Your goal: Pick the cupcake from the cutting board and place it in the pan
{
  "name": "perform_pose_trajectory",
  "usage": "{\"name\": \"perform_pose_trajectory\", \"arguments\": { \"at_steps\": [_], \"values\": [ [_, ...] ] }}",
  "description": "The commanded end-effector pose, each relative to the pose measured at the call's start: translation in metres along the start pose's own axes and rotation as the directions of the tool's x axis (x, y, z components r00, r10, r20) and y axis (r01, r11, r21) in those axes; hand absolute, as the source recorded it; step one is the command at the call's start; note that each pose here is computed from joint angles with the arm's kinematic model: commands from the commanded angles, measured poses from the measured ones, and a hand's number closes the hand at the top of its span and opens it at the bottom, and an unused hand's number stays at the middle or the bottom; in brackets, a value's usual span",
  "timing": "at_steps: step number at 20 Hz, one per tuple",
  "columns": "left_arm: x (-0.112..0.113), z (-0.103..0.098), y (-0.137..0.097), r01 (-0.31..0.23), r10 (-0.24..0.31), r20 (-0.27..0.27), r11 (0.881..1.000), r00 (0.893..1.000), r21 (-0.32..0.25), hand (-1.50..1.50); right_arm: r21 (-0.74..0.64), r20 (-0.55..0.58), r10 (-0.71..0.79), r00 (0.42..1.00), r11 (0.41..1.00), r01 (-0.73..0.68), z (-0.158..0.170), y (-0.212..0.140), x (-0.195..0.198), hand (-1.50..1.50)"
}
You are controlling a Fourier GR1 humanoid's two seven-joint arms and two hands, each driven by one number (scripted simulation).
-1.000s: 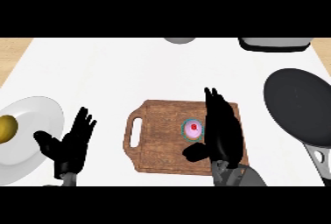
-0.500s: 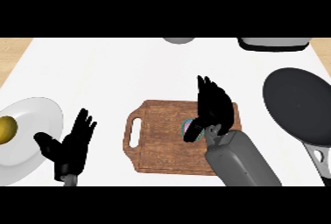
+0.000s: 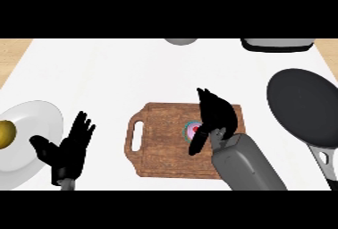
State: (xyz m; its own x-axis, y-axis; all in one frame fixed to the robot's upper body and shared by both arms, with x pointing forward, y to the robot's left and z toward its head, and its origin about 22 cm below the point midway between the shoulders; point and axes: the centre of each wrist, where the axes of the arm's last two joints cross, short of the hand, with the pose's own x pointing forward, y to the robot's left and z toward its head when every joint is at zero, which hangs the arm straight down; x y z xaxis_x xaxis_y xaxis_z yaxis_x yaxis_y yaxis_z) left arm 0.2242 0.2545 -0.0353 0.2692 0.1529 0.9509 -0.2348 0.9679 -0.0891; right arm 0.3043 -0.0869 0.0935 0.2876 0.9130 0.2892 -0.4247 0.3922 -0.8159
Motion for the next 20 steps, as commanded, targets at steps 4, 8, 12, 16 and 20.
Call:
{"name": "perform_pose_trajectory", "arguments": {
  "at_steps": [4, 8, 12, 16, 20],
  "values": [
    [-0.009, 0.020, -0.011, -0.002, 0.001, -0.047, 1.000, 0.999, -0.005, 0.00, -0.007, -0.056, -0.002, 0.998, 1.000, 0.001, -0.009, 0.020, -0.028, -1.50],
    [-0.013, -0.010, -0.004, 0.008, -0.007, -0.043, 1.000, 0.999, 0.006, 0.00, -0.062, -0.071, 0.001, 0.998, 0.998, -0.006, -0.007, 0.007, 0.004, -1.50],
    [0.007, -0.007, -0.001, 0.000, 0.001, -0.041, 1.000, 0.999, 0.023, 0.00, -0.063, -0.084, 0.034, 0.996, 0.997, -0.039, -0.011, 0.027, -0.011, -1.50],
    [-0.011, 0.001, 0.003, -0.002, 0.002, -0.057, 1.000, 0.998, 0.007, 0.00, -0.035, -0.087, 0.006, 0.996, 0.999, -0.009, -0.011, 0.050, -0.019, -1.50],
    [0.009, 0.006, -0.004, 0.003, -0.002, -0.044, 1.000, 0.999, 0.008, 0.00, -0.068, 0.050, 0.090, 0.995, 0.994, -0.087, -0.027, 0.036, -0.026, 1.50]
  ]
}}
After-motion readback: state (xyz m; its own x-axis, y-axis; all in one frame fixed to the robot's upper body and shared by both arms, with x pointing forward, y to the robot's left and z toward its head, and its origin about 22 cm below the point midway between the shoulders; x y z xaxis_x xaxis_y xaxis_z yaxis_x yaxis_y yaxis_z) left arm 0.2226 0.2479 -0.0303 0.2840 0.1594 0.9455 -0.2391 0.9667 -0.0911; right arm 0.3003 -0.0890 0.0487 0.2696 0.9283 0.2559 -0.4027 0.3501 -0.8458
